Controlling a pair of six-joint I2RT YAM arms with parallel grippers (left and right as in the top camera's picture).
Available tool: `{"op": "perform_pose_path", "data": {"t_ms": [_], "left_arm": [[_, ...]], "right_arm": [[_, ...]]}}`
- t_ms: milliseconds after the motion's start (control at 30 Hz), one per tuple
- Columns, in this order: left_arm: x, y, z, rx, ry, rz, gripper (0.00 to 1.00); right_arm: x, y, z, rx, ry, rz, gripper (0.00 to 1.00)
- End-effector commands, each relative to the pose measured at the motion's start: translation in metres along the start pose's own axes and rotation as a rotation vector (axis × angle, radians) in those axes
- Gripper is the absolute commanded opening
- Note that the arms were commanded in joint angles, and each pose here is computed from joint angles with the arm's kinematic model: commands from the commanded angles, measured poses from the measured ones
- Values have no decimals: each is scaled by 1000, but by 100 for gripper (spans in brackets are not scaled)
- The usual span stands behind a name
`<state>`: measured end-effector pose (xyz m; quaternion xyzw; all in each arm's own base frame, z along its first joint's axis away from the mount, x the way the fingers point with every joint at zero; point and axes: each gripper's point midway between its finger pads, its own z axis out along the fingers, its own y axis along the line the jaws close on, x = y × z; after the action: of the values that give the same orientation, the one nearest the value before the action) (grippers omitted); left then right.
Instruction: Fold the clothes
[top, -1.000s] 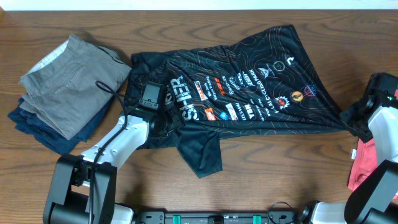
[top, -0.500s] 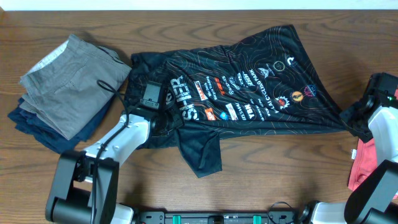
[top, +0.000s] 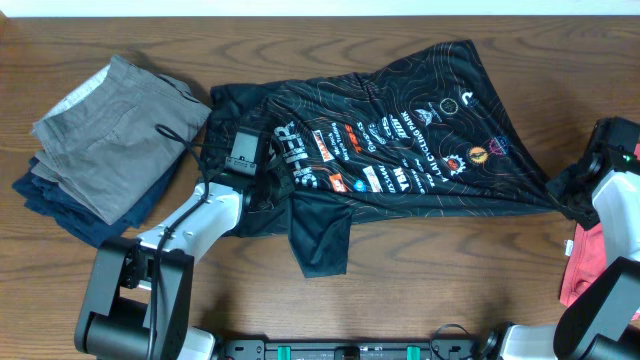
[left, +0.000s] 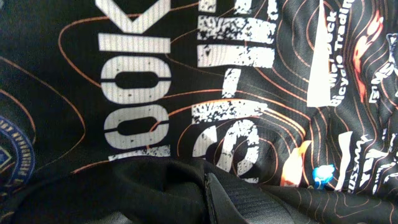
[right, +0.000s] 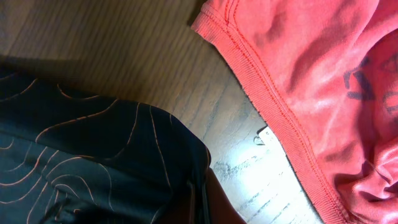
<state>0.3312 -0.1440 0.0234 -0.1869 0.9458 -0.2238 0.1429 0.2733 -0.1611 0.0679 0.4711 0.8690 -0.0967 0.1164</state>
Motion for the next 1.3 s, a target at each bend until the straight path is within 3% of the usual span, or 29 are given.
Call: {"op": "perform_pose_path", "data": {"t_ms": [0, 233, 433, 667, 933, 1267], "left_arm": [[-6, -5, -5, 11, -22, 41, 7], [-17, -35, -61, 45, -63, 117, 6], [-19, -64, -140, 72, -107, 213, 6], [-27, -72, -244, 91, -215, 192, 6], [-20, -82, -358, 126, -390, 254, 6], [-5, -108, -443, 229, -587, 342, 6]], "right_arm": [[4, 1, 2, -2, 15, -26, 1], [13, 16, -11, -106, 81, -112, 1], [-3, 23, -67, -216, 57, -150, 1], [-38, 3, -162, -312, -95, -149, 1], [-39, -6, -267, -525, -229, -197, 1], [-42, -29, -369, -582, -509, -180, 1]]}}
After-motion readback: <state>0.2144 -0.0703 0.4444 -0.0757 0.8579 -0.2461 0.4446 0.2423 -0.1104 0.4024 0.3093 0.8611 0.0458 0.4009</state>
